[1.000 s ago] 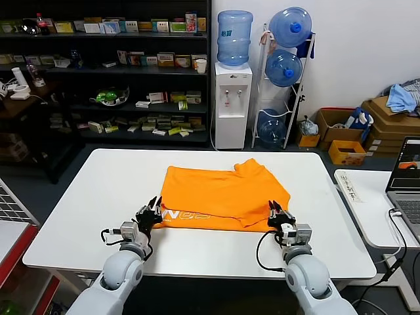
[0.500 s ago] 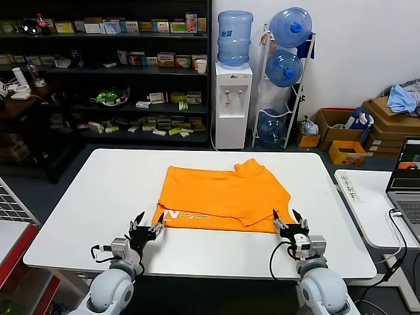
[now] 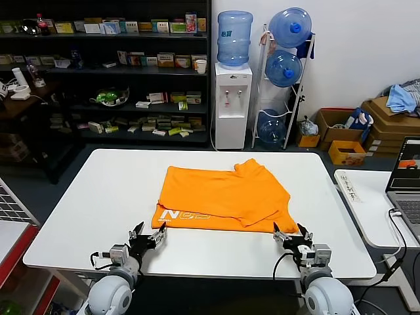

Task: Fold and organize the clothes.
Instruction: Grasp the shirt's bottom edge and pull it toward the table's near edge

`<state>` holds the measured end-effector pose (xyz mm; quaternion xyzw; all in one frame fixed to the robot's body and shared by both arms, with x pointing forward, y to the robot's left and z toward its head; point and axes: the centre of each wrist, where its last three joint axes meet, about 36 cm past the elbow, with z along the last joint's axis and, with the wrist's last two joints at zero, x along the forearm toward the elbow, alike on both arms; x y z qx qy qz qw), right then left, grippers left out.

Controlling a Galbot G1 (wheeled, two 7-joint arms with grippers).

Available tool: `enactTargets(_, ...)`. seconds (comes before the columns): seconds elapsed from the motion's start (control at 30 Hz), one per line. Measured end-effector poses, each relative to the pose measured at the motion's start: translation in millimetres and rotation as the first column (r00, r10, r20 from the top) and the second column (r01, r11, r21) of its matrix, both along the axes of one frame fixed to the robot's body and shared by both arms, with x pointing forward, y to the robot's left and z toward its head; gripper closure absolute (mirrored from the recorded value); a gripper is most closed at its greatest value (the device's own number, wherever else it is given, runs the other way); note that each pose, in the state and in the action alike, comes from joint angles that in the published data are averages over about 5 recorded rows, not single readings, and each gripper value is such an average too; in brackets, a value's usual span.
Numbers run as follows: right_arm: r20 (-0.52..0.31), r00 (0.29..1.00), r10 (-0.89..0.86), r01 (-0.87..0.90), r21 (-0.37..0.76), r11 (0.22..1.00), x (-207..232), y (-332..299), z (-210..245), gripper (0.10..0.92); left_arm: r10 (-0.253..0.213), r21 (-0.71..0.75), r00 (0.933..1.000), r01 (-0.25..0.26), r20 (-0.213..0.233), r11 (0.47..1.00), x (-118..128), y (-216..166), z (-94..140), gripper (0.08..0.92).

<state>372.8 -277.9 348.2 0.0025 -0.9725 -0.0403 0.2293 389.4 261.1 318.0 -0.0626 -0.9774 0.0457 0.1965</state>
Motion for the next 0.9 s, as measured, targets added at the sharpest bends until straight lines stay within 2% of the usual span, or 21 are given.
enactTargets(0.17,-0.015,1.0,-0.007,0.007,-0.001,1.0,1,-3,-4,0.233,-0.002,-0.007,1.0,0.002,-0.006,1.0,2,-2,-1,0.177)
enactTargets(0.33,-0.023,1.0,-0.007,0.007,0.002,1.0,0,-3,-6,0.369,-0.004,-0.017,1.0,0.004,-0.006,1.0,5,-4,-1,0.203)
enactTargets(0.9,-0.02,1.0,-0.02,0.02,-0.007,1.0,-10,-9,-5,0.856,-0.006,-0.036,1.0,0.006,0.003,0.999,2,-10,3,0.683)
